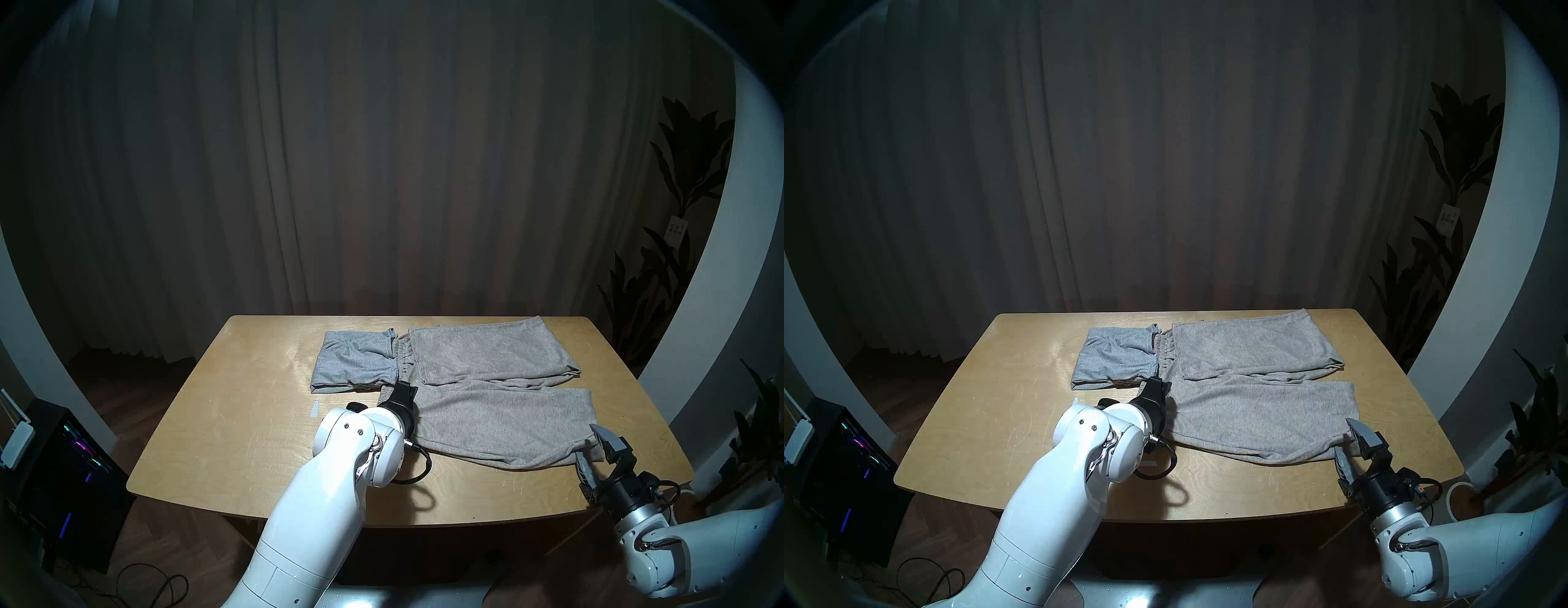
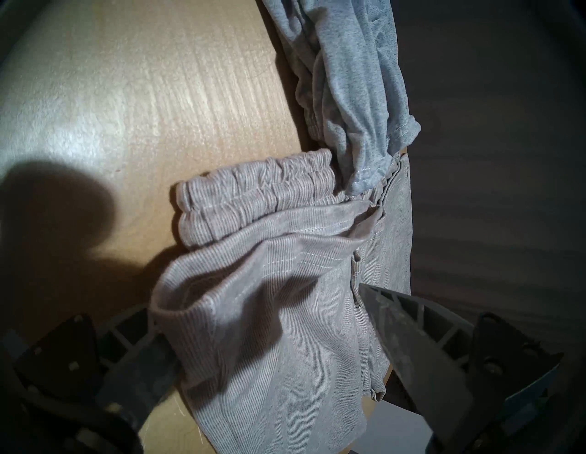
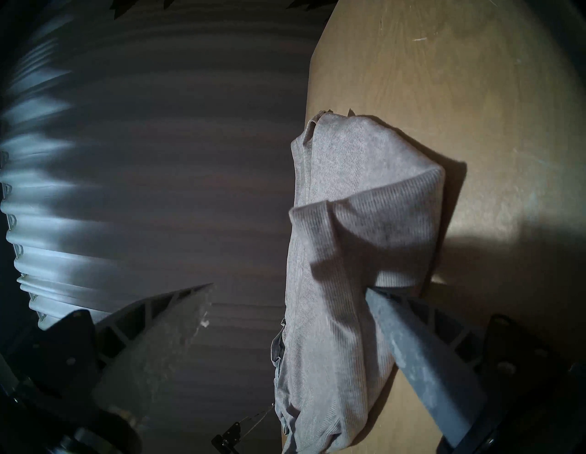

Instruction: Fold pants twice and stack them

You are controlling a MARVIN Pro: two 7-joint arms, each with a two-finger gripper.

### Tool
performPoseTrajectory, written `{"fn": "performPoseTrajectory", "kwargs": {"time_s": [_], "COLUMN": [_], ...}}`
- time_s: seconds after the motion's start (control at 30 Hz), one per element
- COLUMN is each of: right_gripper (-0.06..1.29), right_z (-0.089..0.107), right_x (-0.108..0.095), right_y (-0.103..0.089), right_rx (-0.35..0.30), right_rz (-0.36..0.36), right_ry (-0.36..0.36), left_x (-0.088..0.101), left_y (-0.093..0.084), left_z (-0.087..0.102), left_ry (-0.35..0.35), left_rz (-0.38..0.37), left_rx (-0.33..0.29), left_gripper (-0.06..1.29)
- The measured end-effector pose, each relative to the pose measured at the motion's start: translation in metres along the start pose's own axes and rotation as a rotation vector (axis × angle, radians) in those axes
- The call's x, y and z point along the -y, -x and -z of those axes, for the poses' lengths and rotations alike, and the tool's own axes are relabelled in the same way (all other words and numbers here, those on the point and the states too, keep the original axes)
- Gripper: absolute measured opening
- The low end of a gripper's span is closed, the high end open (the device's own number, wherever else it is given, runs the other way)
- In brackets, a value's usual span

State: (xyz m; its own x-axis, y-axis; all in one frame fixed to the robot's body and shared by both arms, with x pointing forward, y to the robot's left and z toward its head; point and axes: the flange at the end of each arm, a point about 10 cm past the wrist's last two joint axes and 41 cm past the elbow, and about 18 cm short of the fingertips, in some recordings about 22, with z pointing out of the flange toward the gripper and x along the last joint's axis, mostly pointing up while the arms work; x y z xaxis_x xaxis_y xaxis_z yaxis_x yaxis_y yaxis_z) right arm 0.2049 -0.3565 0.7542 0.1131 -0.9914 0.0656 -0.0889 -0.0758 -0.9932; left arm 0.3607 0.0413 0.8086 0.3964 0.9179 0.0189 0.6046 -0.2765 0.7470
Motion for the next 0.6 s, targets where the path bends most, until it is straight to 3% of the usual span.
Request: {"fn": "performPoseTrajectory", "kwargs": {"time_s": [0.27, 0.6], "right_gripper": [1.23, 1.16], "right_z": [0.015, 0.026], "right_x": [0.0, 0.002], "right_y": [0.026, 0.037], "right_rx": [0.017, 0.02], "right_rz": [-0.039, -0.04], "right_ry": [0.039, 0.069], "left_x": [0.0, 0.0], "left_y": [-0.003, -0.009], "left_z": [0.0, 0.001], "left_ry": [-0.001, -0.003], "left_rz": [0.005, 0.01], "left_rx": [-0.008, -0.022], "left_gripper": [1.18, 1.18]}}
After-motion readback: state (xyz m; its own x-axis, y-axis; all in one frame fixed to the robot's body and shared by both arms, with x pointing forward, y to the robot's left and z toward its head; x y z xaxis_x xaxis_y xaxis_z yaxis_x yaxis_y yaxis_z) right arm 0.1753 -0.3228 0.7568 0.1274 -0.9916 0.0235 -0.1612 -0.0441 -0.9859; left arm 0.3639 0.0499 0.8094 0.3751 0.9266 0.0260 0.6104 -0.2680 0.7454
